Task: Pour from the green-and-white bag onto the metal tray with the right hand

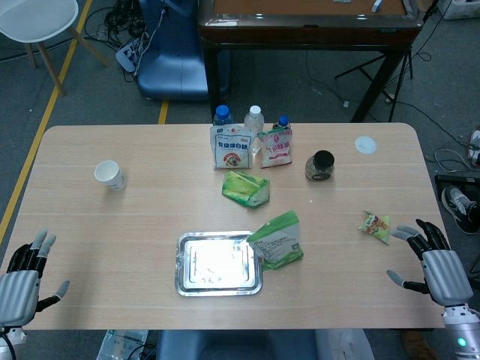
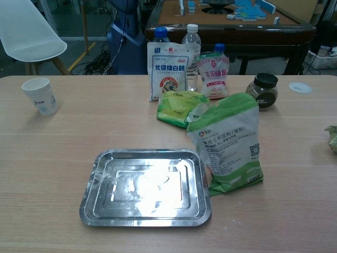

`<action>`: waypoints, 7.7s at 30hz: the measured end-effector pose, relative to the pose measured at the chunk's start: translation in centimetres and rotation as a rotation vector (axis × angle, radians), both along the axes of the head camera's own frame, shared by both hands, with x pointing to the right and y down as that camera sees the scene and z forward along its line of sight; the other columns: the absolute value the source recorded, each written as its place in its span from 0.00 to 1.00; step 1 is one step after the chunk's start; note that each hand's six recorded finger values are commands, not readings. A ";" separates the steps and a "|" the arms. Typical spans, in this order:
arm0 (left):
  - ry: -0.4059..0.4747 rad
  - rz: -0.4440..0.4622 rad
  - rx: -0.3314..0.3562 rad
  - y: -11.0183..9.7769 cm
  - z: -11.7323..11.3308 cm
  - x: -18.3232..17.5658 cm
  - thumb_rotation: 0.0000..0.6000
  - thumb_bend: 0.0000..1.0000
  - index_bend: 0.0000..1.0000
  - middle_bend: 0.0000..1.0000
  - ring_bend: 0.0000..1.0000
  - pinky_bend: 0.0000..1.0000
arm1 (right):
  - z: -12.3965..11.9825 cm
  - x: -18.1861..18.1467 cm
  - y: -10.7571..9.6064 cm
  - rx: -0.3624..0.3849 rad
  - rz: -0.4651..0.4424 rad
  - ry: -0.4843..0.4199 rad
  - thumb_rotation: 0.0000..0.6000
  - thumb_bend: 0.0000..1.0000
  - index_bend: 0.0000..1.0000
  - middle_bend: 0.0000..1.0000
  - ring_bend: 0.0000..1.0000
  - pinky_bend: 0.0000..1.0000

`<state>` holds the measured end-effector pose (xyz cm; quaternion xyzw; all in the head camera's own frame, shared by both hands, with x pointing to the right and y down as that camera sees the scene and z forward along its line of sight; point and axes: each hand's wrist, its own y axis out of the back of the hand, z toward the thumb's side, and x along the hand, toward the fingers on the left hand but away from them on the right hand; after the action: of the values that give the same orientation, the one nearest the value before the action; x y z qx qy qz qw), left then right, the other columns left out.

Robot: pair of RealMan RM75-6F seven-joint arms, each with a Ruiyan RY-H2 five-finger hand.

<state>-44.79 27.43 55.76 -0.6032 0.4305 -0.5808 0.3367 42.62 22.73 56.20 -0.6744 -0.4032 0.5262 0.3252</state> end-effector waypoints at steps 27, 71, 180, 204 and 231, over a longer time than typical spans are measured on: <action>0.006 -0.007 -0.009 0.6 0.0 -0.2 1.00 0.23 0.02 0.00 0.08 0.06 | 7.3 -5.5 -3.9 -0.252 -0.152 -0.147 1.00 0.06 0.26 0.24 0.07 0.05; -0.002 0.006 -0.034 0.7 0.2 0.2 1.00 0.23 0.02 0.00 0.08 0.06 | 20.1 -15.6 -3.6 -0.403 -0.254 -0.484 1.00 0.29 0.46 0.41 0.23 0.14; 0.002 -0.024 -0.044 1.9 0.4 -0.8 1.00 0.23 0.02 0.00 0.08 0.06 | 16.3 -23.2 -7.9 -0.065 -0.652 -0.390 1.00 0.62 0.79 0.67 0.56 0.56; 0.004 -0.013 -0.055 1.7 0.7 -0.3 1.00 0.23 0.02 0.00 0.08 0.06 | 19.2 -21.8 -5.7 -0.168 -0.591 -0.445 1.00 0.00 0.63 0.49 0.36 0.36; 0.001 -0.010 -0.055 1.6 0.5 -0.1 1.00 0.23 0.02 0.00 0.08 0.06 | 18.0 -22.7 -6.0 -0.176 -0.510 -0.563 1.00 0.43 0.66 0.58 0.50 0.47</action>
<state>-44.90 29.07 56.25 -0.6103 0.4175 -0.5940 0.3168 19.92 16.75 74.17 -0.8964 -0.2492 0.2553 0.2630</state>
